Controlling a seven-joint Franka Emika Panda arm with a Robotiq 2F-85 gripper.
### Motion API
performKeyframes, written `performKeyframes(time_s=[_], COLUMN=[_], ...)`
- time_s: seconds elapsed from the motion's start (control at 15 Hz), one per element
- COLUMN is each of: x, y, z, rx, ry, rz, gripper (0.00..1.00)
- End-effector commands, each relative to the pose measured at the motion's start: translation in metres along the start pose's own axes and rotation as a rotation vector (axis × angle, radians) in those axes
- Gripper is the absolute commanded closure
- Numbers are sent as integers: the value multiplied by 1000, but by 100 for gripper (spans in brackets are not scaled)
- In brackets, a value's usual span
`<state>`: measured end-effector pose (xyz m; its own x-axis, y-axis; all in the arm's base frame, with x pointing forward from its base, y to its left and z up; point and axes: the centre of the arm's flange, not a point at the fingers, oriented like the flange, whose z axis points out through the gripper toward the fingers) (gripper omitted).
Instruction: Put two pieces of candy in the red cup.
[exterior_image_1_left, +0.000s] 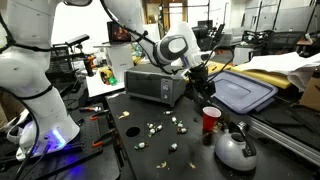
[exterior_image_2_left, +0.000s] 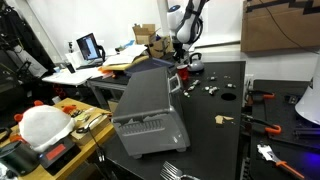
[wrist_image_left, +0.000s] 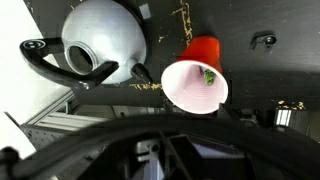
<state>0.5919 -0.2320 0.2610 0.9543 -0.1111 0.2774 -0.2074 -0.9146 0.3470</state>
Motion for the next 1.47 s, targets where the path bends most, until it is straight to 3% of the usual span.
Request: performKeyframes(time_s=[0.0,0.2,0.8,1.4], x=[-10,-18,-36,-27], y=[-5,-9,-24,-8], z=[-13,-21,-20,2], rx=[-17,18,213,217], ry=[28,-2,-141,-210], rz=[-9,-16,-170,-315], gripper=[20,0,0,0])
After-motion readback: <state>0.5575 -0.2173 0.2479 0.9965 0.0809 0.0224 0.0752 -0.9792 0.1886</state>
